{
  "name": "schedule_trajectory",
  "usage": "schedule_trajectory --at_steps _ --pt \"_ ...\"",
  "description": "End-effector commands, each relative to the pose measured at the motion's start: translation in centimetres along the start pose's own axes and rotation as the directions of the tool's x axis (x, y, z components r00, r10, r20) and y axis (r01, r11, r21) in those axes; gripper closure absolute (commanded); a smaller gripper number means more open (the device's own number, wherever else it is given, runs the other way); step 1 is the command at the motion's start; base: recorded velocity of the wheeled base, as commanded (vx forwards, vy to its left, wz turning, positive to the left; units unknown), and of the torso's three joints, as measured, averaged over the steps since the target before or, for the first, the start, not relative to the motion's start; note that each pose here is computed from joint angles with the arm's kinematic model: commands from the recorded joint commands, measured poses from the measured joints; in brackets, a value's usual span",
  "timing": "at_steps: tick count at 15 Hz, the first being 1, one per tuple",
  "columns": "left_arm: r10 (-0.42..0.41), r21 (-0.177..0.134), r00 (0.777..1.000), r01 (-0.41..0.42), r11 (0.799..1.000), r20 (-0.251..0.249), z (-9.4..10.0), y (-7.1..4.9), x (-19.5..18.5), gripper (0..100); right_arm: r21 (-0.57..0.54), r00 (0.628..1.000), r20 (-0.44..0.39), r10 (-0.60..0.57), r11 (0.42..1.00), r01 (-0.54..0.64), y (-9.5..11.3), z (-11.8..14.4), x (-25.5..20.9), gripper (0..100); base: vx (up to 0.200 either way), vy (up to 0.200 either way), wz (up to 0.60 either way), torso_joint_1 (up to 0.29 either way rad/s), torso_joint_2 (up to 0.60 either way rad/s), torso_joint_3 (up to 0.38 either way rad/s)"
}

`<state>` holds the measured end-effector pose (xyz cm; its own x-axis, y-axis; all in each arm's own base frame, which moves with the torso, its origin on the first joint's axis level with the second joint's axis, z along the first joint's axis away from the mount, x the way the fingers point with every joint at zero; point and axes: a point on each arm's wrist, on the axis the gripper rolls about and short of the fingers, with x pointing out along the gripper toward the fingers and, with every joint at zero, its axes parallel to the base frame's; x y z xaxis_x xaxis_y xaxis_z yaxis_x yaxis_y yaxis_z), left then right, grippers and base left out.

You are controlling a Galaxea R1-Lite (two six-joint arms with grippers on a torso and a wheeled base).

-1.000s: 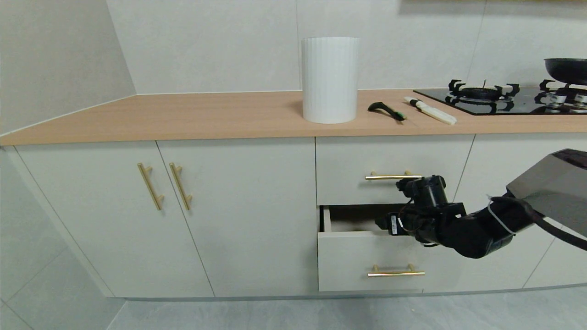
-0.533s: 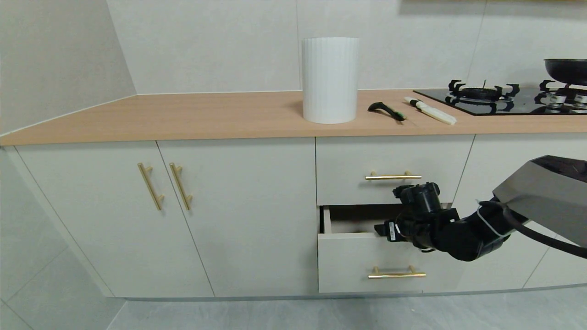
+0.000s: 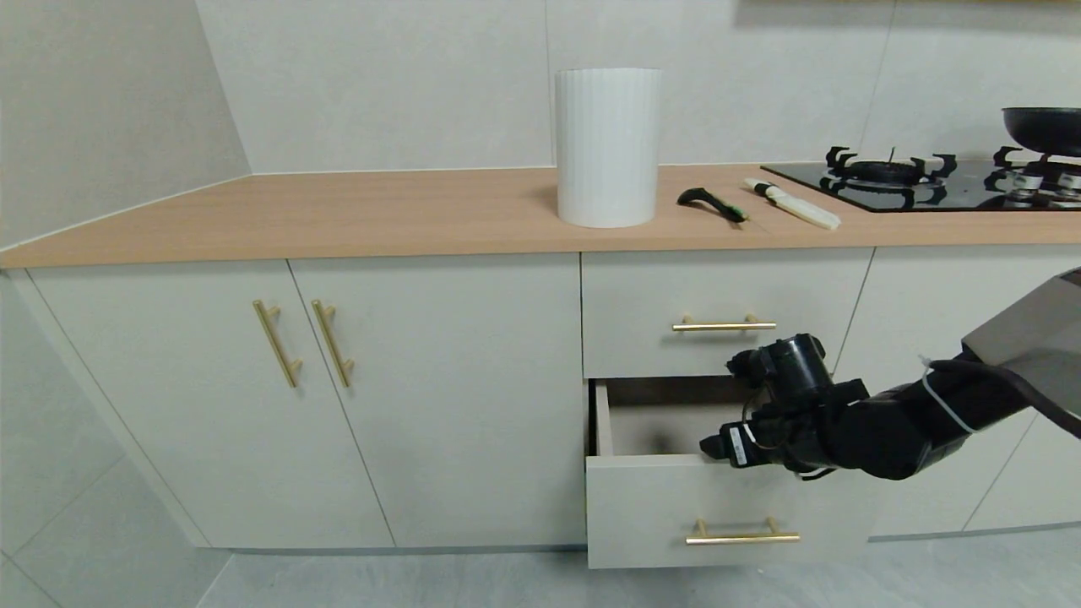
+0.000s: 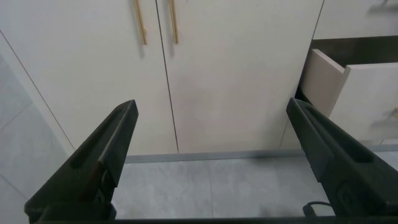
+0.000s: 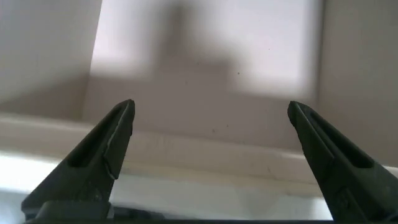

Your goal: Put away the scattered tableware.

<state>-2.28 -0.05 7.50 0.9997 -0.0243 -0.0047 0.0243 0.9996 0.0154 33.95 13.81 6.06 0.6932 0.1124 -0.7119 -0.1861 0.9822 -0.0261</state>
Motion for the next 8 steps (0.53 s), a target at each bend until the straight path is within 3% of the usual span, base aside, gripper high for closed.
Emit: schedule_trajectory --at_steps 1,8 --pt "0.000 0.000 1.000 0.000 1.000 0.000 0.0 0.0 0.0 0 -0.039 1.000 -0.009 0.022 0.999 -0.022 1.0 -0.4 -1.4 0 0.000 0.000 0.00 0.000 0.00 0.000" --pt "0.000 0.001 1.000 0.000 1.000 0.000 0.0 0.0 0.0 0 -0.152 0.986 -0.169 0.015 0.987 -0.041 1.6 -1.9 -3.2 0 0.000 0.000 0.00 0.000 0.00 0.000"
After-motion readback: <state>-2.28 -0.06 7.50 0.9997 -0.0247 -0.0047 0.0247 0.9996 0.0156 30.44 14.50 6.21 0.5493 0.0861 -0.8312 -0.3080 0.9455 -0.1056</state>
